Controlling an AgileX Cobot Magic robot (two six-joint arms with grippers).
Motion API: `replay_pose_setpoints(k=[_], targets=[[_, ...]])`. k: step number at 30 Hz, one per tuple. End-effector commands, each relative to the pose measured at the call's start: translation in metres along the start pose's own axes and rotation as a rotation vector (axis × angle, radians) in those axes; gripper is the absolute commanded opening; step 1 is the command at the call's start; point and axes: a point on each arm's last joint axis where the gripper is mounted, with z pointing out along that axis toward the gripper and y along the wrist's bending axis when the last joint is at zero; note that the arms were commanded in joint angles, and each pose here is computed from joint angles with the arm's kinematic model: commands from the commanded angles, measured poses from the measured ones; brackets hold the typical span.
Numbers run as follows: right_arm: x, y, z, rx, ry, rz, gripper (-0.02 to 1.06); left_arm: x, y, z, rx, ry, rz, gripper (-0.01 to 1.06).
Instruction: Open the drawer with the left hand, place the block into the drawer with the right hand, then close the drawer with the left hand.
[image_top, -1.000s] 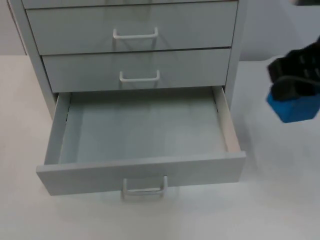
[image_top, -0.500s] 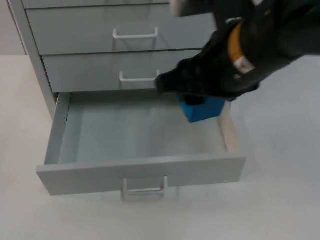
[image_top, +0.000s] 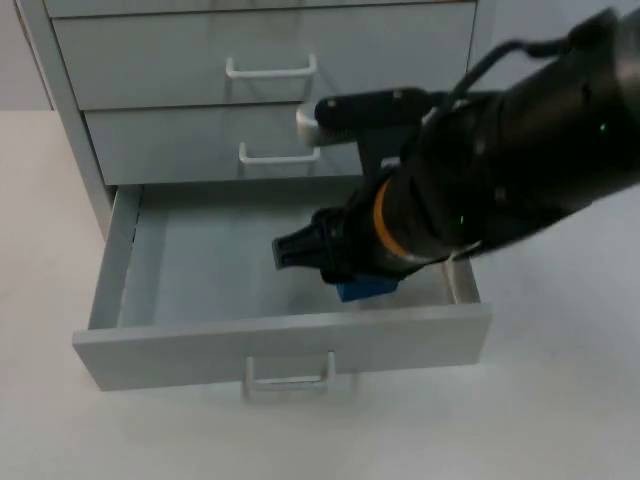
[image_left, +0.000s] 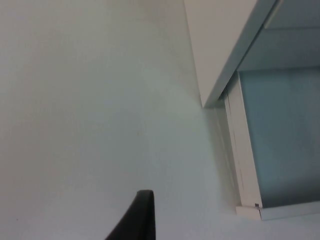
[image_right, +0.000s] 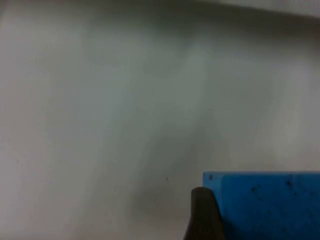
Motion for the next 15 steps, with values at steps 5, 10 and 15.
replay_pose_setpoints(k=[5, 10, 15], targets=[[0.011, 0.003, 0.017, 0.001, -0.019, 0.022, 0.01, 0.001, -0.001, -0.001, 0.009, -0.006, -0.011, 1.05], [0.016, 0.002, 0.024, 0.024, -0.024, 0.028, 0.11, 0.001, -0.001, -0.001, 0.010, -0.006, -0.013, 1.05], [0.020, 0.002, 0.027, 0.029, -0.017, 0.028, 0.43, 0.001, -0.001, -0.001, 0.010, -0.006, -0.013, 1.05]])
